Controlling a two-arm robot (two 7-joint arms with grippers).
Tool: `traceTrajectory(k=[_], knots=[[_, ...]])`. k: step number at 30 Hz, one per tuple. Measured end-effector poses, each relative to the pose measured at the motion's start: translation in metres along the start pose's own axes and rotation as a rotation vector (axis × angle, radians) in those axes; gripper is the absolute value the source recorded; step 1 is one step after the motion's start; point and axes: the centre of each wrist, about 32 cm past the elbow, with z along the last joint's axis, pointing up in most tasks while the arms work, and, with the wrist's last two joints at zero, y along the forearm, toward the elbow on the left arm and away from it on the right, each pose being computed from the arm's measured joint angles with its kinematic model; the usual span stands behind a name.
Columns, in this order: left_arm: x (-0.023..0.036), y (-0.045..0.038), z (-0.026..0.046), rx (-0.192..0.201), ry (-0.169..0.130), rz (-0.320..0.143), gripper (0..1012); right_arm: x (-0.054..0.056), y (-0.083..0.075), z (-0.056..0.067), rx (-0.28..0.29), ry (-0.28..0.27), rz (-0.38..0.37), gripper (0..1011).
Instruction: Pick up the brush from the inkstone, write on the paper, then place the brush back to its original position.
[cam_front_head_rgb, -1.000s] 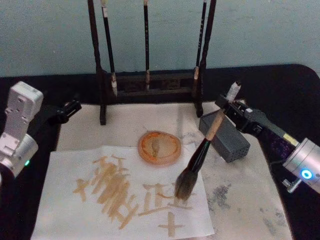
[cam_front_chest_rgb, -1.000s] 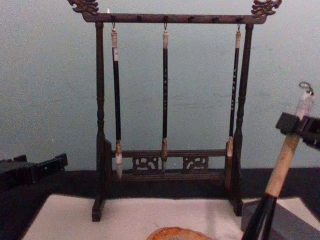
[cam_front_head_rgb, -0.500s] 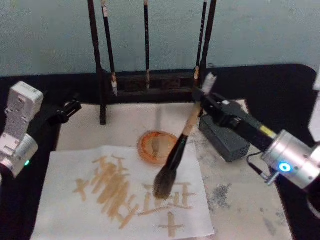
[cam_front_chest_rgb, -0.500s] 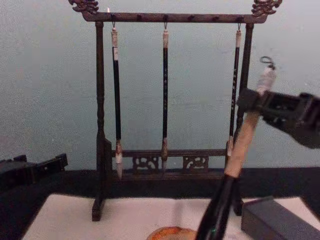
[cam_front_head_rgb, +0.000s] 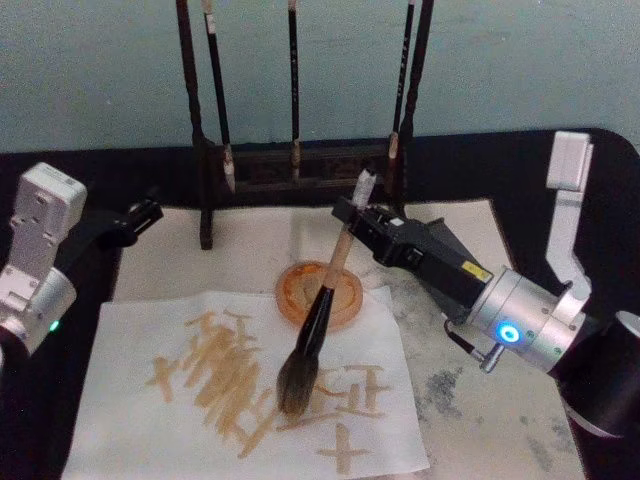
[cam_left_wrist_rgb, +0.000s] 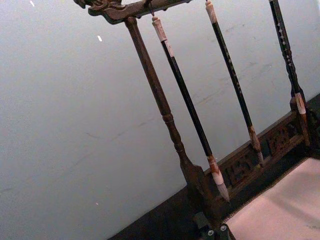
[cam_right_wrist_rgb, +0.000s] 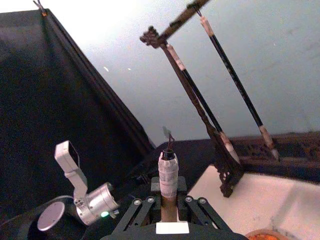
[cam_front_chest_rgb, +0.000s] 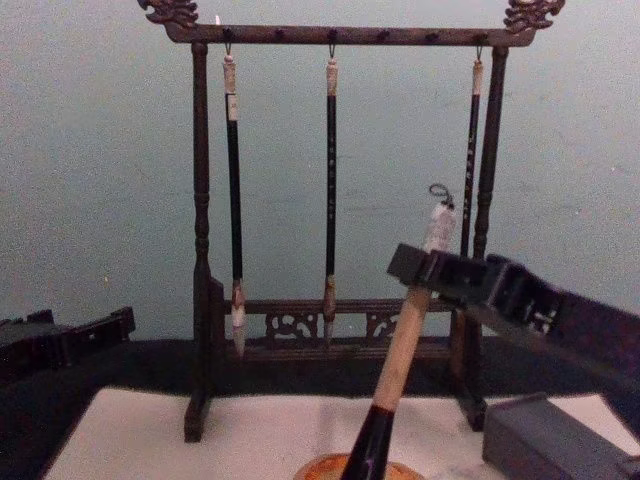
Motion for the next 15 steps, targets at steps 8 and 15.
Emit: traceTrajectory(k=[8,15], knots=[[0.0,0.0,0.0,0.0,0.0,0.0,1002,0.008,0.001,-0.006,-0.018,0.015,-0.019,180],[0.0,0.0,0.0,0.0,0.0,0.0,1002,0.017,-0.008,-0.01,-0.021,0.034,-0.045,180]])
